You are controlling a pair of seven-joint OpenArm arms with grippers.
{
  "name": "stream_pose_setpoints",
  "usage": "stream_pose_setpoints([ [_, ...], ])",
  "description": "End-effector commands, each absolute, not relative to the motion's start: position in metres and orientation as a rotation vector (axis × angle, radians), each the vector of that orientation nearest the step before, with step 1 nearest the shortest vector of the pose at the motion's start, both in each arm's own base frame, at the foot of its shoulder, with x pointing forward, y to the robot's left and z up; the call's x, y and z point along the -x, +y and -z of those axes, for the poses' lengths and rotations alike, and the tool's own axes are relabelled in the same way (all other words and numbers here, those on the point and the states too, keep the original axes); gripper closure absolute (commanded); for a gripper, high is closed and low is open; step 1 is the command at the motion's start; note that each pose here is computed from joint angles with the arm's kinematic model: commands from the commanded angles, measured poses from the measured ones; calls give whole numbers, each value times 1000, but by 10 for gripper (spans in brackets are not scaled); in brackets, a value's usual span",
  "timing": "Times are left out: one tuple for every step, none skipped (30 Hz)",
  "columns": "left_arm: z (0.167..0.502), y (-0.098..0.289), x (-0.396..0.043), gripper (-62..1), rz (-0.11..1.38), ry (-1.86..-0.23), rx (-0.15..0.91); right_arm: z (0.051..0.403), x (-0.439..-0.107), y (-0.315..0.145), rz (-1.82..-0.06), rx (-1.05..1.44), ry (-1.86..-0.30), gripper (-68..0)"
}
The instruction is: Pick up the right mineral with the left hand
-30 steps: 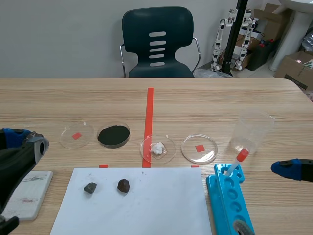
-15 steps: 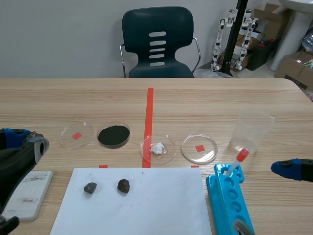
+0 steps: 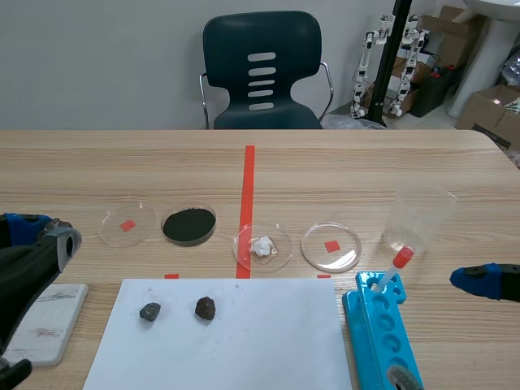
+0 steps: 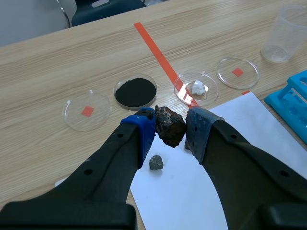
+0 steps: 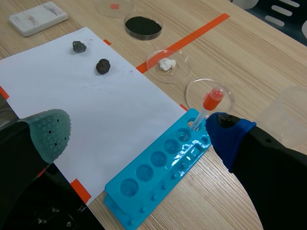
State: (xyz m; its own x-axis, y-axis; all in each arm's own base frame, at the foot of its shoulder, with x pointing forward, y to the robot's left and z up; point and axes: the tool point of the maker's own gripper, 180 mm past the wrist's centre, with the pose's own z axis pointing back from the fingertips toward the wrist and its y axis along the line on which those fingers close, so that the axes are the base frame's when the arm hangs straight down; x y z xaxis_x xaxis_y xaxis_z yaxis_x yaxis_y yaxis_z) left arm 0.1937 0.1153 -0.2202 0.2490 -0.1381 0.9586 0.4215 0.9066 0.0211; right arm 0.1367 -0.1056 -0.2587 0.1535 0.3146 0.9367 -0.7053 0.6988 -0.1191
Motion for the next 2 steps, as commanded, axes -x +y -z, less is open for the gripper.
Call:
stream_pose_setpoints([
  [211, 111, -196, -149, 378, -1301, 279, 254, -139, -104, -752, -396, -1233, -587],
  [211, 111, -196, -149, 378, -1301, 279, 254, -139, -104, -752, -396, -1233, -587],
])
